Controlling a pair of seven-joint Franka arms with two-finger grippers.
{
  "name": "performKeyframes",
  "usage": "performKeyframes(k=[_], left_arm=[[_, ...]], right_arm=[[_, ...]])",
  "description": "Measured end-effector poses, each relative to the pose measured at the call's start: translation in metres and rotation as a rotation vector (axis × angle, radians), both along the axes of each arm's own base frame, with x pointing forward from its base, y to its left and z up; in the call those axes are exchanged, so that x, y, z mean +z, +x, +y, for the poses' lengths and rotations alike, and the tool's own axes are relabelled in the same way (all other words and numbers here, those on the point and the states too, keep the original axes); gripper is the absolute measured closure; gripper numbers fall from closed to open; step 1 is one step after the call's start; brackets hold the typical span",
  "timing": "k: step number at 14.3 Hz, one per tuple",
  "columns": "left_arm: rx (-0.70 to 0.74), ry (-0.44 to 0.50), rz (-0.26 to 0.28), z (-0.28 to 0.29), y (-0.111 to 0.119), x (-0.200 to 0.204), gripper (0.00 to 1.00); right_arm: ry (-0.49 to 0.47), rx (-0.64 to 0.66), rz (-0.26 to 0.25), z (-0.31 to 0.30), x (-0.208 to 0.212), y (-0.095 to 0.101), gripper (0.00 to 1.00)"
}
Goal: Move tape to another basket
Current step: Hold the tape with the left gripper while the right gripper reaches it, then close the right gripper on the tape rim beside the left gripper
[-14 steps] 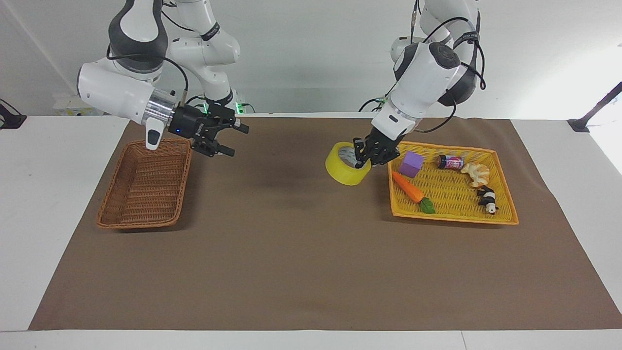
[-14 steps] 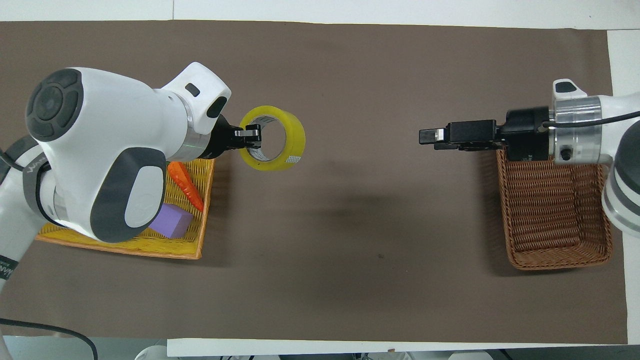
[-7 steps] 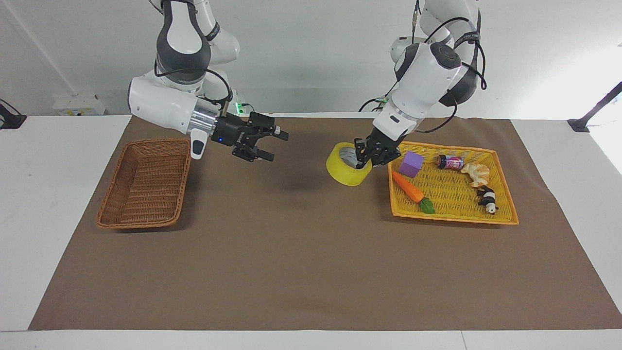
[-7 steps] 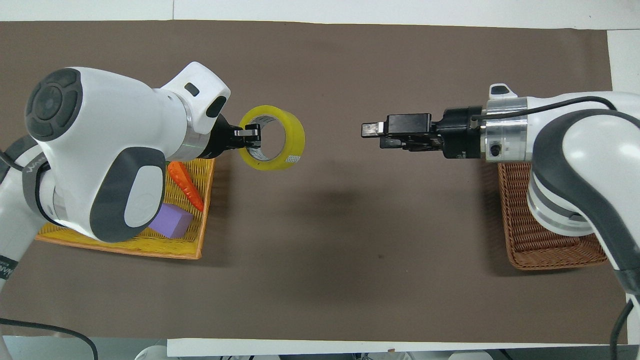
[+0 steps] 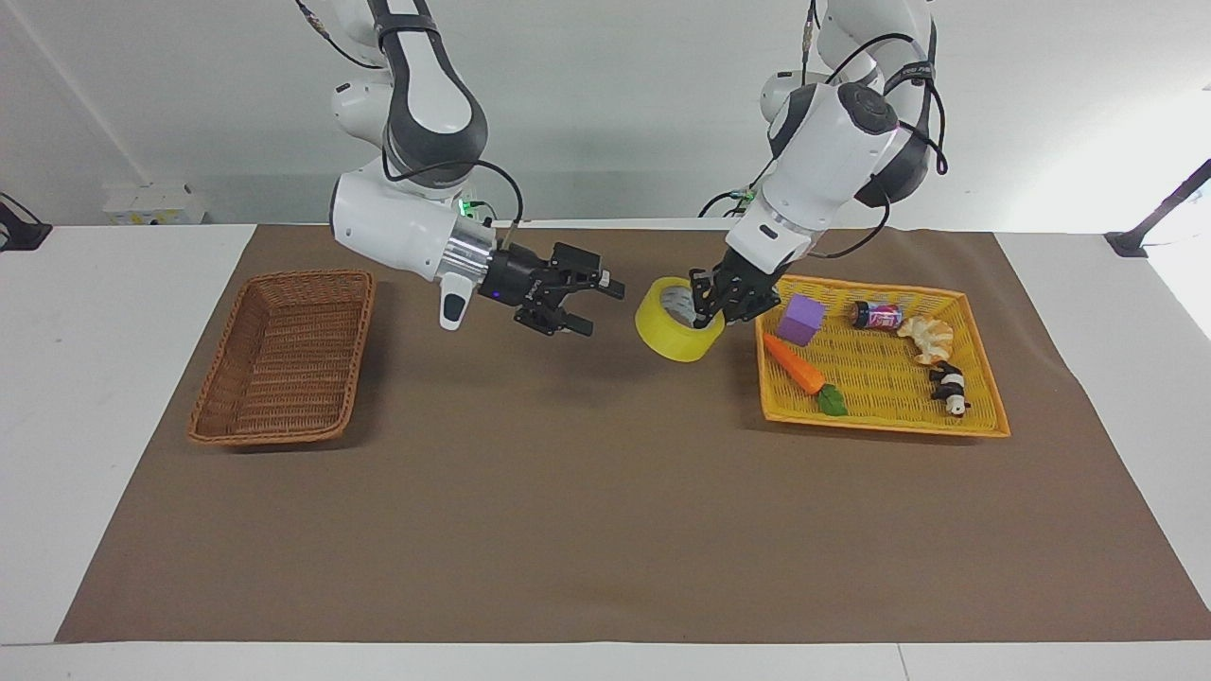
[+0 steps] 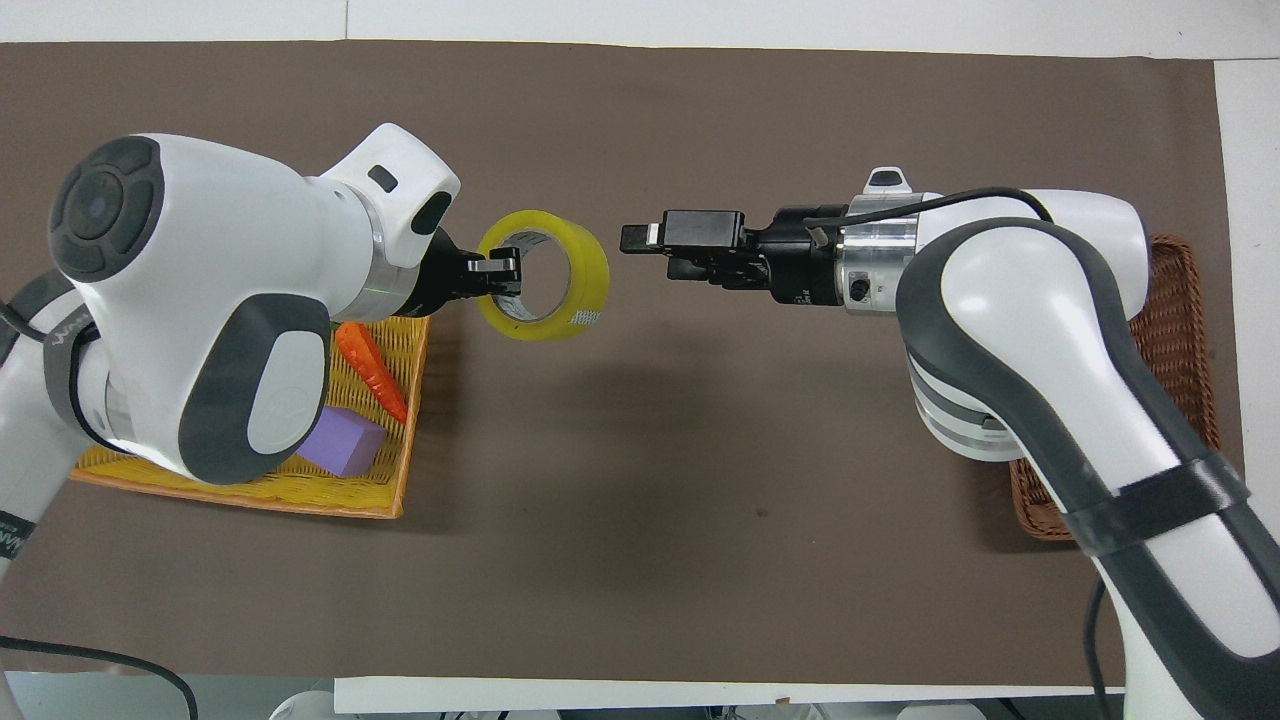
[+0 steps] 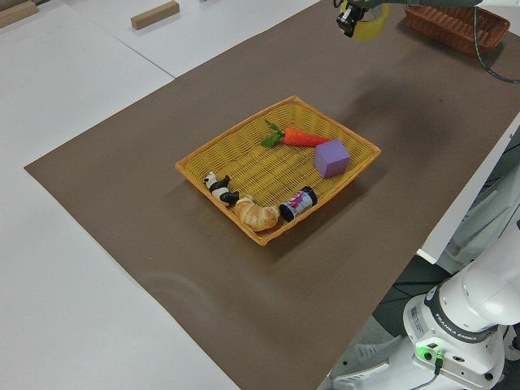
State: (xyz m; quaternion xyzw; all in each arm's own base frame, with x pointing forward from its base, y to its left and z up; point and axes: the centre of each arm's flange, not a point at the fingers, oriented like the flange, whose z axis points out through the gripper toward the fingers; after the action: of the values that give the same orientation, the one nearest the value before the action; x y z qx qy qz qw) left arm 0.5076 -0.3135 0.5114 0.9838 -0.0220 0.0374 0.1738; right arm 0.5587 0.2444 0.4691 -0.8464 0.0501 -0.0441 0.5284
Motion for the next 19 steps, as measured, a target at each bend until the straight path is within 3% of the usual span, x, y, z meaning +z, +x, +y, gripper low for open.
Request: performKeyframes(k=[5,10,14,19], left_arm=[[0.003,0.001,0.001,0.002,0.001,0.000,0.79],[0.003,0.001,0.002,0.001,0.001,-0.001,0.79],[0.004,0.001,0.002,0.001,0.001,-0.001,0.79],[0.005,0.002,0.004,0.001,0.000,-0.001,0.79]], right_arm=[[-0.005,0.038,-0.040,0.027,0.008,0.002,0.00],[-0.058,0.086,-0.175,0.043,-0.010,0.007,0.00],[-0.081,0.089,-0.207,0.057,-0.017,0.007,0.00],[-0.079,0.099,-0.209,0.065,-0.015,0.004,0.00]])
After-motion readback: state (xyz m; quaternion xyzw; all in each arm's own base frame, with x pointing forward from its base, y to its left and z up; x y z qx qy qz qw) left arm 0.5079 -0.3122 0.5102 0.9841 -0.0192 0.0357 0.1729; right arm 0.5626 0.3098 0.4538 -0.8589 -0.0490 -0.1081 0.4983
